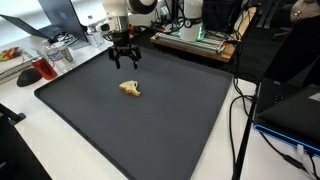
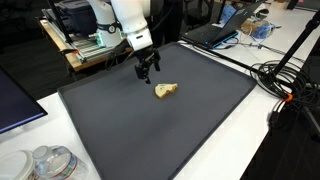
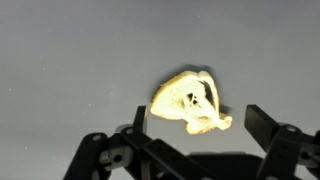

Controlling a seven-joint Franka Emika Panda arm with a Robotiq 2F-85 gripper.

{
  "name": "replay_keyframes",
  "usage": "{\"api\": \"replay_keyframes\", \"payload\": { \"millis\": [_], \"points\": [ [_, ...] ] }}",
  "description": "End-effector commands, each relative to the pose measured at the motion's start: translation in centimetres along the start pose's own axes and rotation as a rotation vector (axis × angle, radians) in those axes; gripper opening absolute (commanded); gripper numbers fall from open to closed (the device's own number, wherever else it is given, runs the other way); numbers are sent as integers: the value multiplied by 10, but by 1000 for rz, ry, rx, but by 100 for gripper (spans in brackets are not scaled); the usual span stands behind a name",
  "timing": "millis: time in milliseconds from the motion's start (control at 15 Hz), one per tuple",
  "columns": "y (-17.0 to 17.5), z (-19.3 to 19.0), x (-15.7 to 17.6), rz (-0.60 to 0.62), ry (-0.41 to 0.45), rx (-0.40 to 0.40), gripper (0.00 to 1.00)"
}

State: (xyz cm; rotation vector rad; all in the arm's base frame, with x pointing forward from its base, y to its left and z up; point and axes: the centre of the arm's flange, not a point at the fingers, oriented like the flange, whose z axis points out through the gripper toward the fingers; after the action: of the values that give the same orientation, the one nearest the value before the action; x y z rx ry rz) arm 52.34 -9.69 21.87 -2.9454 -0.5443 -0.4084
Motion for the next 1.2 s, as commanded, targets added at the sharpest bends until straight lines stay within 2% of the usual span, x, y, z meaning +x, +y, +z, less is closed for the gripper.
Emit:
{"api": "replay_keyframes", "payload": {
  "millis": [0,133,533,867,1133],
  "points": [
    [18,19,7,-52,5,43,100],
    [20,29,11,-72,0,46,100],
    [16,54,18,-267,-32,15,100],
    [-1,77,25,-397,-80,-41,100],
    [-14,88,24,-465,-104,-53,100]
  ]
}}
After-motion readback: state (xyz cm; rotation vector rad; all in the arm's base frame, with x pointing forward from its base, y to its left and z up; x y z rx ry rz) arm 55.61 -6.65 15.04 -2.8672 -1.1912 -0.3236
